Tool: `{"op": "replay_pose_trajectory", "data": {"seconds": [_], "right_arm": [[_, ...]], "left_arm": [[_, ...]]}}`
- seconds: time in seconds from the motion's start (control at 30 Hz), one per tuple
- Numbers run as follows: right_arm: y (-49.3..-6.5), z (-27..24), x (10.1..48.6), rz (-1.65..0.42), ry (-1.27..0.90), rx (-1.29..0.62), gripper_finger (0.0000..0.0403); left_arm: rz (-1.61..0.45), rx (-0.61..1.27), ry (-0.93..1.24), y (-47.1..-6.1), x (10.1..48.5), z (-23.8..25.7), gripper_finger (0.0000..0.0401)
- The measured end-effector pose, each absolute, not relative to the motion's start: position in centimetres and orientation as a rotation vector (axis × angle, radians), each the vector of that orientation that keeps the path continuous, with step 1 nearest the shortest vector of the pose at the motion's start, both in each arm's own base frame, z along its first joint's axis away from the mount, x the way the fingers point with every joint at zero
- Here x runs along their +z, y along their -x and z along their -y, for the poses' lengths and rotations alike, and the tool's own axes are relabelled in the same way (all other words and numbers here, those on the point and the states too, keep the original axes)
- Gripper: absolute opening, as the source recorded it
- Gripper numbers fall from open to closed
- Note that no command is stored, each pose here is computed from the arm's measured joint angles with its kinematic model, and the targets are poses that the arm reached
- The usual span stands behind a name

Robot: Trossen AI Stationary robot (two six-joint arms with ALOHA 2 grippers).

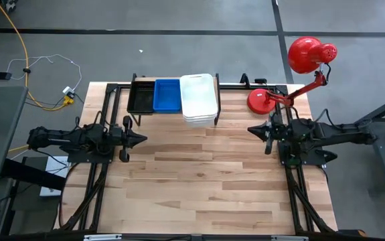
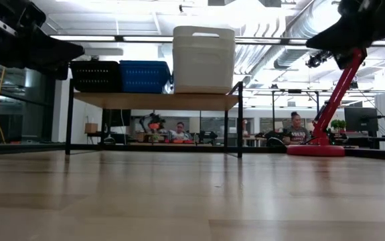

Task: Stack baskets on shelf by color
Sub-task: Return to Home Position

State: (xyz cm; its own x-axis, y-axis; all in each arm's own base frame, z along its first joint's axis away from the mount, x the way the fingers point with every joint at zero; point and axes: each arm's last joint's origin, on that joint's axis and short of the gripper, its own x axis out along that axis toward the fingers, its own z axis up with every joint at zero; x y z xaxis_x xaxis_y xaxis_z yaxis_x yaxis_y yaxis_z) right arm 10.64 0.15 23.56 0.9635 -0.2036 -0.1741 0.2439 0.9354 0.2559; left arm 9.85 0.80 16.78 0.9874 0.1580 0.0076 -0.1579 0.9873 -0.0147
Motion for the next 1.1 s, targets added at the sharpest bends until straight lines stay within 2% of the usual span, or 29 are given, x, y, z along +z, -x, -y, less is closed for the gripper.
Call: {"op": "replay_pose_trajectory", "data": {"seconds": [0.37, 0.53, 0.9, 1.1], "right_arm": [[-10.4, -0.1, 19.6, 0.023, -0.247, -0.211, 0.0], [-9.7, 0.0, 19.4, 0.068, -0.212, -0.205, 0.0], [-9.0, 0.0, 18.8, 0.041, -0.216, -0.207, 0.0], [-9.7, -0.3, 17.1, 0.062, -0.214, -0.124, 0.0]], "left_arm": [[0.008, 0.162, 0.007, -9.8, 16.8, -0.8, 0.0], [0.008, 0.162, 0.007, -9.8, 16.8, -0.8, 0.0], [0.009, 0.162, 0.007, -9.8, 16.8, -0.8, 0.0], [0.009, 0.166, 0.007, -9.8, 16.8, -0.8, 0.0]]}}
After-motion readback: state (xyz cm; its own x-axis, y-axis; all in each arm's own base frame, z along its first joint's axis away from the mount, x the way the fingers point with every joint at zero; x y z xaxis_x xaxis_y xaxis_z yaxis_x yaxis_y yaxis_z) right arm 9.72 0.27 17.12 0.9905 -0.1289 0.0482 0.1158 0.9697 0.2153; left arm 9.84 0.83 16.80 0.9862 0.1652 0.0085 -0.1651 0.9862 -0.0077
